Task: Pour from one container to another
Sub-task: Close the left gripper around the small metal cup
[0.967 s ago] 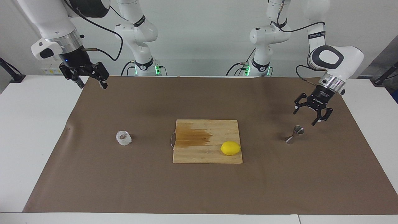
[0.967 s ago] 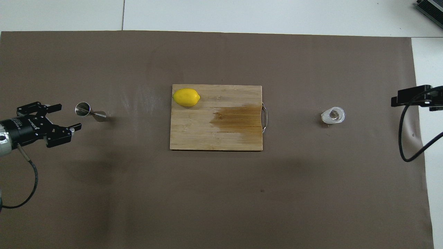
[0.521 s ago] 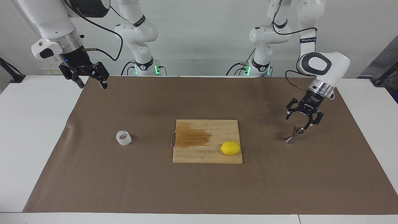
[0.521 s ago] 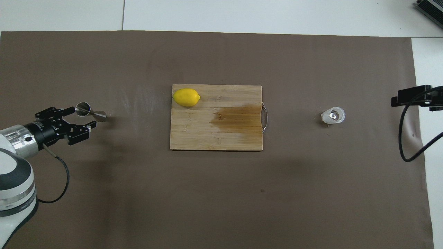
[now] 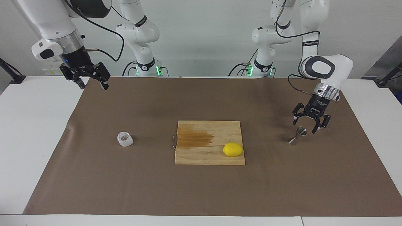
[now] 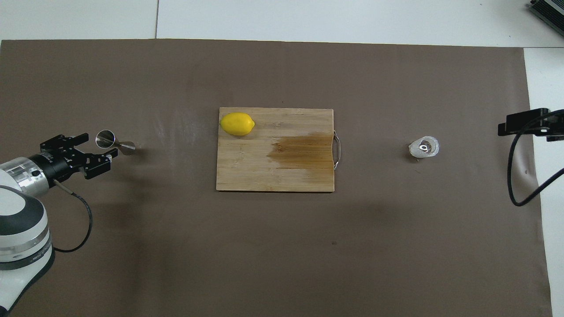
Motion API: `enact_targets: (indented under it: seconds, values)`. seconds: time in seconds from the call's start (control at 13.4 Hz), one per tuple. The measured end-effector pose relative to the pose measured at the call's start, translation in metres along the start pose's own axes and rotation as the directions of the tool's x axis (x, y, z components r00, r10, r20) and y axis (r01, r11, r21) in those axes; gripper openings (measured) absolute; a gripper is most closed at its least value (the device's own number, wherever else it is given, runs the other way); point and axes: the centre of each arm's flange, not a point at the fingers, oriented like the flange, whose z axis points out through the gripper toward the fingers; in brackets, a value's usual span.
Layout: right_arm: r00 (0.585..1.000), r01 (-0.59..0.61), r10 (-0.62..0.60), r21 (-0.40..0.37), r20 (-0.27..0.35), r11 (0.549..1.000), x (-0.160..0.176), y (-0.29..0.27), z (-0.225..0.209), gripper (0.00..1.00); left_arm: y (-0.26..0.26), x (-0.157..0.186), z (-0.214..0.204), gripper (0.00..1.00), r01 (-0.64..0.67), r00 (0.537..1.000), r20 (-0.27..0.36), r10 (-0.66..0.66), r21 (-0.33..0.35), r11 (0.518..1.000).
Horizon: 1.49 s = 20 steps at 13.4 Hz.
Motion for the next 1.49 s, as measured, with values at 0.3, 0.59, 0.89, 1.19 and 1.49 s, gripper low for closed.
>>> enact_targets:
  seconds: [0.3,0.59,0.89,1.19,1.49]
  values:
    - [1.0,0.0,0.0,0.0,0.0,1.0,0.0,0.0,0.0,1.0,-0.0055,-0.0037,0.0093,1.0,0.024,1.0,0.015,-0.025,0.013,1.0]
    - [1.0,0.0,0.0,0.0,0.0,1.0,0.0,0.0,0.0,1.0,-0.009,-0.009,0.0101,1.0,0.022,0.999,0.025,-0.022,0.002,1.0]
    - [1.0,0.0,0.0,0.0,0.0,1.0,0.0,0.0,0.0,1.0,-0.0083,-0.0095,0.0095,1.0,0.013,1.0,0.027,-0.013,-0.003,1.0]
    - [1.0,0.0,0.0,0.0,0.0,1.0,0.0,0.0,0.0,1.0,-0.0076,-0.0088,0.0098,0.96,0.014,1.0,0.026,-0.014,-0.006,1.0]
    - [1.0,0.0,0.0,0.0,0.0,1.0,0.0,0.0,0.0,1.0,-0.0071,-0.0082,0.0099,0.78,0.015,1.0,0.026,-0.015,-0.009,1.0]
